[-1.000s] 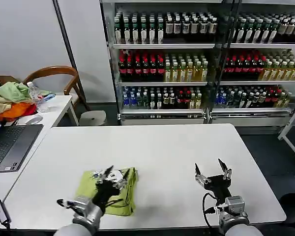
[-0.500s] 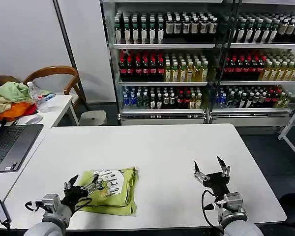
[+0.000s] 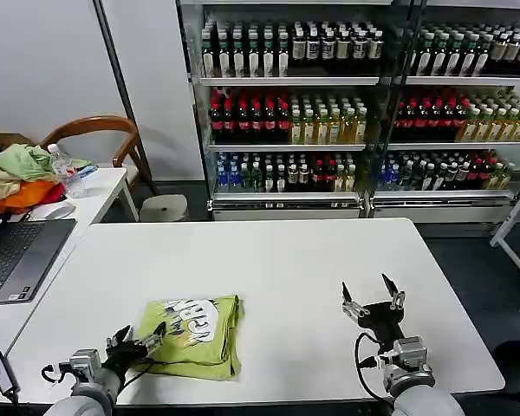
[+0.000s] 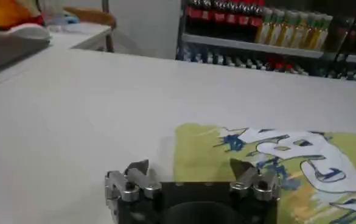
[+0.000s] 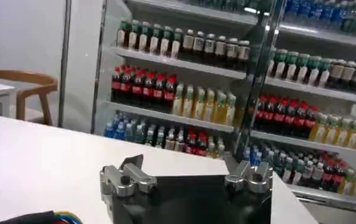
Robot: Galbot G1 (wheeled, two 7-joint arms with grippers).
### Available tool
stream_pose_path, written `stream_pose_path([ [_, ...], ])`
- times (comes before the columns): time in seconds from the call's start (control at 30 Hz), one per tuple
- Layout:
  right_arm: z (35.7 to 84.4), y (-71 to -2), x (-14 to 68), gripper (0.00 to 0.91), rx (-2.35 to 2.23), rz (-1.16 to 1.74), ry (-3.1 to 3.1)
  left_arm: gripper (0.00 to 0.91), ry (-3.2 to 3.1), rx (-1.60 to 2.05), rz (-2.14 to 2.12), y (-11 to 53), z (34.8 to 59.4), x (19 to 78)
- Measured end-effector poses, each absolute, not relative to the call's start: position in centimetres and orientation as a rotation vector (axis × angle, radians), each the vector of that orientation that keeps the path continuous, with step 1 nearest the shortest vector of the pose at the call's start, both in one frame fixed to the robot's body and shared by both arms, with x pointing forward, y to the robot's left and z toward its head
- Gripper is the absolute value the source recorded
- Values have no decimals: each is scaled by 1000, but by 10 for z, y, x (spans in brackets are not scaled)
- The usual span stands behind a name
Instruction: Fold and organize the clothes.
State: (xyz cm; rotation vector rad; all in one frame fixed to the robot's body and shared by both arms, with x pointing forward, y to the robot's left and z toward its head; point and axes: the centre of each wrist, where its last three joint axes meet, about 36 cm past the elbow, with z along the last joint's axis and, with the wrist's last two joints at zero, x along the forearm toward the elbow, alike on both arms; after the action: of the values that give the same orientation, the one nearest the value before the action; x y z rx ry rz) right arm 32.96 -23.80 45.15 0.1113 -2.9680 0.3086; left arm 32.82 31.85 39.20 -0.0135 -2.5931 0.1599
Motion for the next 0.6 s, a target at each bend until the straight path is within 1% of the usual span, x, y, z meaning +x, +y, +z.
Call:
stream_pose_path([
  [0.03, 452, -238, 330, 907, 112, 310, -2969, 40, -2593, -14, 164, 318, 391, 328],
  [0.33, 452, -239, 329, 907, 110, 310, -2969, 50, -2595, -30, 193, 314, 384, 327],
  [0.6, 452, -237, 329, 907, 109, 300, -2969, 40, -2604, -54, 222, 307, 380, 327],
])
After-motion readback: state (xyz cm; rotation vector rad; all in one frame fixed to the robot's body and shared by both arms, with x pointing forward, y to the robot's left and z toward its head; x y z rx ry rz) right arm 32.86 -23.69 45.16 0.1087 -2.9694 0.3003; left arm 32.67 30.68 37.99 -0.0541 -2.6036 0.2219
